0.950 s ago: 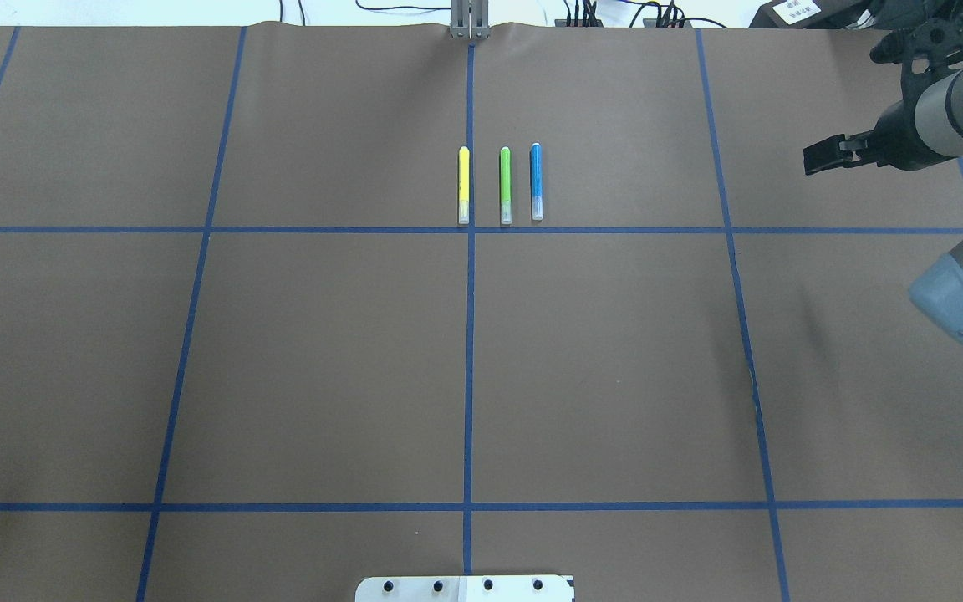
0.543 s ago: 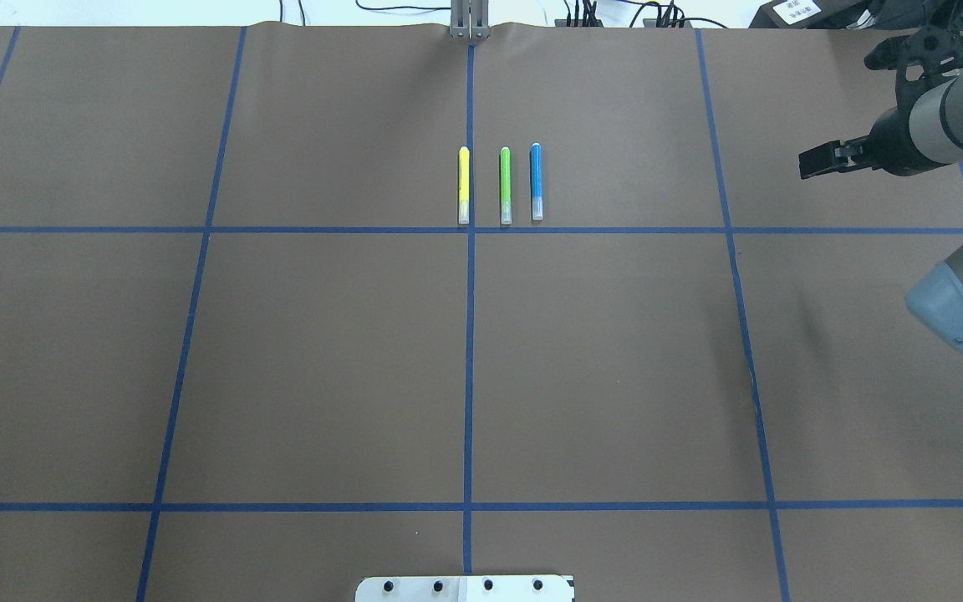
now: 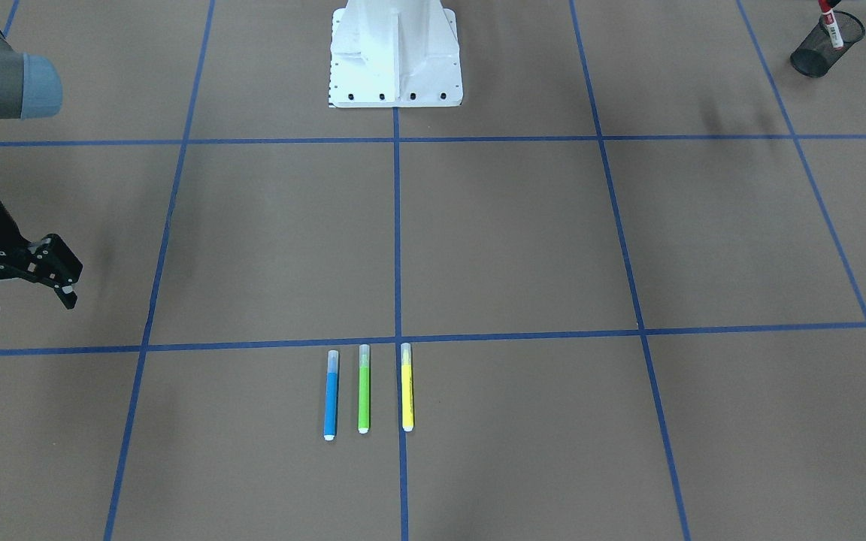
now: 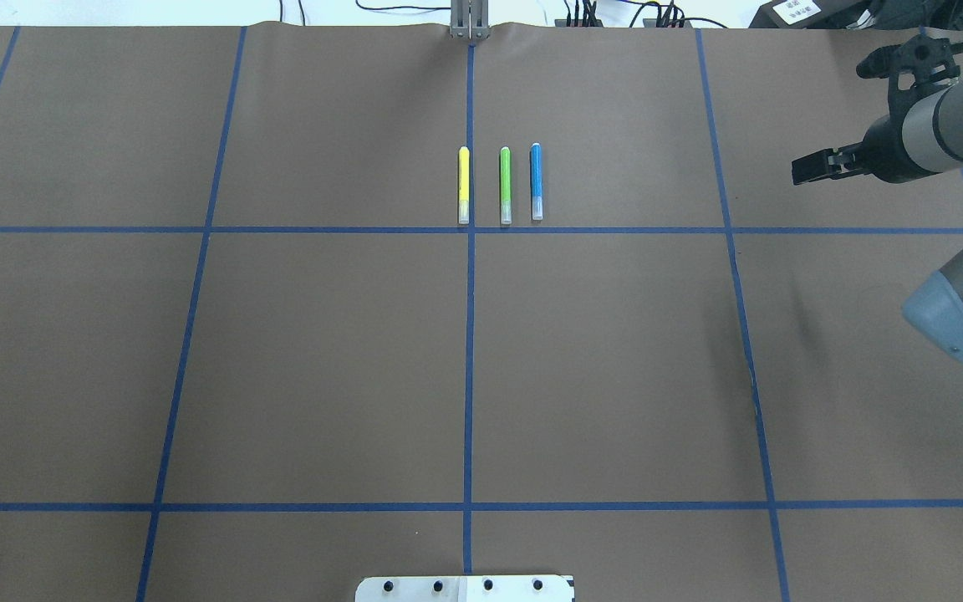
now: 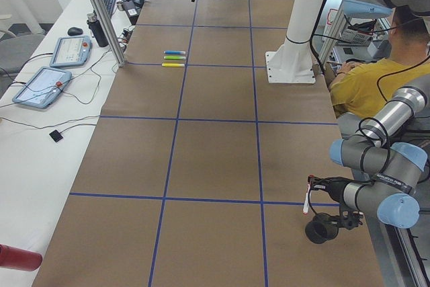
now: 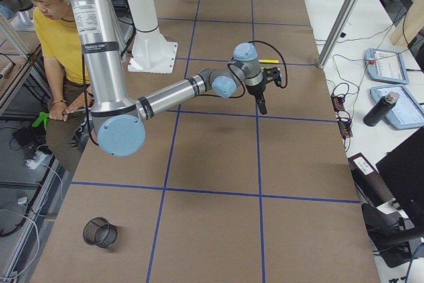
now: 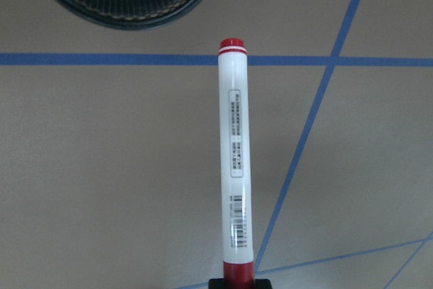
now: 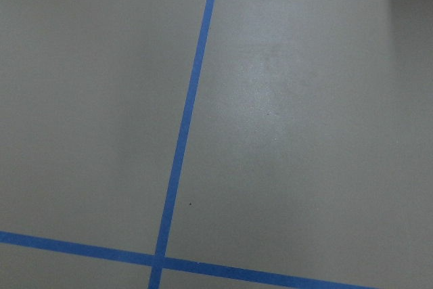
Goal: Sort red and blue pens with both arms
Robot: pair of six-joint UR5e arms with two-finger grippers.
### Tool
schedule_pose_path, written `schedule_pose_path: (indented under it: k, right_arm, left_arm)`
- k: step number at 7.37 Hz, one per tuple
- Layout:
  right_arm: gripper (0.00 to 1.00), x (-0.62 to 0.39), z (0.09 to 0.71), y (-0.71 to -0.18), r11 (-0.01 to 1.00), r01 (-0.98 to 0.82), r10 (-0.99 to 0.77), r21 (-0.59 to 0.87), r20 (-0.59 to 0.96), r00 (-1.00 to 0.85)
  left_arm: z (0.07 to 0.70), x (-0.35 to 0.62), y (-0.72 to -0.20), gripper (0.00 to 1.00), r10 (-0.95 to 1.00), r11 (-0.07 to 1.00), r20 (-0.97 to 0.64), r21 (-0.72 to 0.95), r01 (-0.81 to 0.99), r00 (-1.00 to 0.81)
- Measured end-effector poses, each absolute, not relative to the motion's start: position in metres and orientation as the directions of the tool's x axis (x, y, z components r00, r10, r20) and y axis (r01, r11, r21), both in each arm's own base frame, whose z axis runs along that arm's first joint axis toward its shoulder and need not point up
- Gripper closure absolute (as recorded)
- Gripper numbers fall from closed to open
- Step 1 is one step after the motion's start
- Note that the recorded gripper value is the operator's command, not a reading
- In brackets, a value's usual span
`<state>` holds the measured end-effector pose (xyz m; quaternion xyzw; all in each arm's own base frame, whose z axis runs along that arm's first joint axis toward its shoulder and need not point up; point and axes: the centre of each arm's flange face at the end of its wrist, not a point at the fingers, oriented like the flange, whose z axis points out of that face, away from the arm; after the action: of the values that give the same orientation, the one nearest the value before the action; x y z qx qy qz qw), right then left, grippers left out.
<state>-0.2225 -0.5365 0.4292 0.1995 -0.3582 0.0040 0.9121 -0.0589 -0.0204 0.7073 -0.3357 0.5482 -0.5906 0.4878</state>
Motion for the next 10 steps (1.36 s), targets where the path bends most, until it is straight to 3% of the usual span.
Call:
schedule_pose_path:
  k: [4, 6, 8, 10]
  right_arm:
    - [0.00, -0.226, 0.431, -0.534, 0.923, -0.162, -0.120, 0.350, 0.660, 0.742]
    - [0.00, -0.227, 0.431, -0.535, 0.922, -0.165, -0.117, 0.349, 0.659, 0.743]
    - [0.00, -0.229, 0.430, -0.535, 0.920, -0.166, -0.118, 0.356, 0.654, 0.748]
    - [0.00, -0.230, 0.429, -0.535, 0.919, -0.166, -0.119, 0.359, 0.652, 0.749]
  left_arm:
    - [0.693, -0.121, -0.083, 1.00, -0.946, 0.167, -0.254, -0.914, 0.370, -0.200]
    - [0.678, -0.138, -0.084, 1.00, -0.914, 0.378, -0.402, -0.796, 0.474, 0.054]
    - [0.673, -0.139, -0.070, 1.00, -0.820, 0.572, -0.505, -0.738, 0.359, 0.269]
    - [0.665, -0.130, -0.051, 1.00, -0.798, 0.586, -0.521, -0.789, 0.187, 0.301]
